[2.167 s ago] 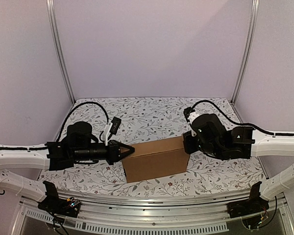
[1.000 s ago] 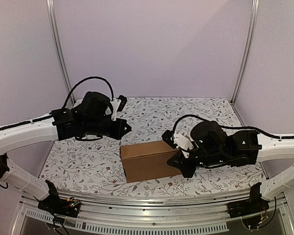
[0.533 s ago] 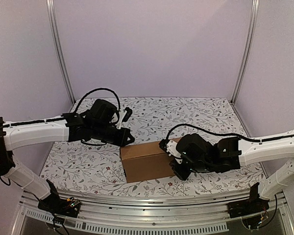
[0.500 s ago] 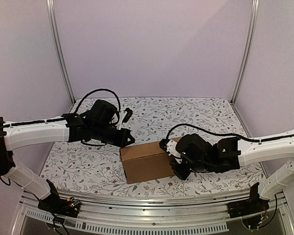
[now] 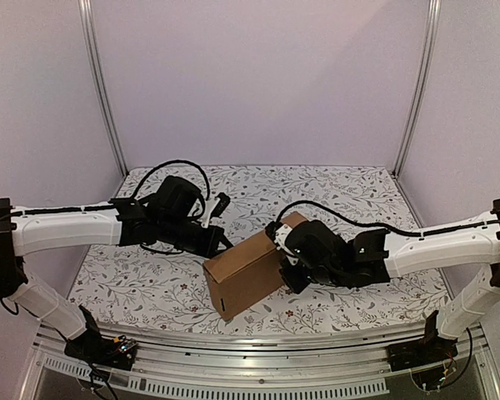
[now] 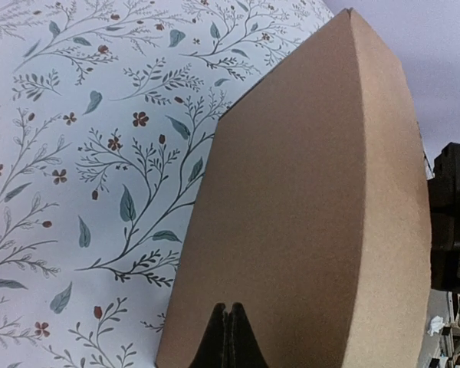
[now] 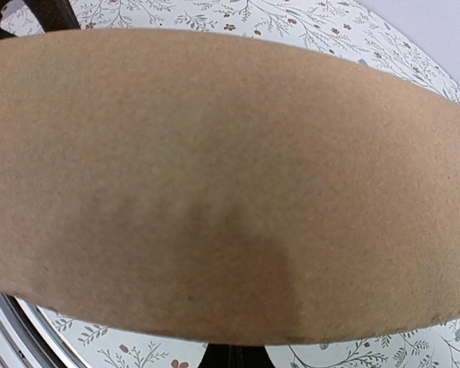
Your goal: Fold the paper box
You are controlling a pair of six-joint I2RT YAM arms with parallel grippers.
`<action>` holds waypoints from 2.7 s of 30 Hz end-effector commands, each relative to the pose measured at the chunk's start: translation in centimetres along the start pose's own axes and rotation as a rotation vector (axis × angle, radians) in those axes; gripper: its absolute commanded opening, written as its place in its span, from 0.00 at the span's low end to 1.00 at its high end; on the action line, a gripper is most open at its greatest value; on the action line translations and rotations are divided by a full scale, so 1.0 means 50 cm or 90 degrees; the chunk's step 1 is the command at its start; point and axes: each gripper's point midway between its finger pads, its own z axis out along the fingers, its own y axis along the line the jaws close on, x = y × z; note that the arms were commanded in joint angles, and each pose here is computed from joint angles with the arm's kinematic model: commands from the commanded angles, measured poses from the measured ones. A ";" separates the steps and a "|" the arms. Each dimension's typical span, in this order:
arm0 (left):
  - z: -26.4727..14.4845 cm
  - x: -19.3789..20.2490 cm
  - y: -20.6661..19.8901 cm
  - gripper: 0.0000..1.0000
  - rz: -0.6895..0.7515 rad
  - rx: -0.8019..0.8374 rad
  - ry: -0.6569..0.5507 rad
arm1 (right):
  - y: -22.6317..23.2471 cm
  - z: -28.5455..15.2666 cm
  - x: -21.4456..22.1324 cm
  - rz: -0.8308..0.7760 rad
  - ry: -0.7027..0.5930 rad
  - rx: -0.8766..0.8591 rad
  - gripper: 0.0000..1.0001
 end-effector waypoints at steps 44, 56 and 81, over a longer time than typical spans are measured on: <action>-0.025 -0.008 0.051 0.00 -0.059 -0.047 -0.041 | 0.063 0.236 -0.060 0.350 -0.015 -0.221 0.00; -0.013 -0.013 0.026 0.00 -0.065 -0.012 -0.036 | 0.099 0.315 -0.046 0.437 -0.006 -0.259 0.00; 0.018 -0.017 0.027 0.00 -0.051 -0.035 -0.023 | -0.058 0.260 0.082 0.424 0.007 -0.113 0.00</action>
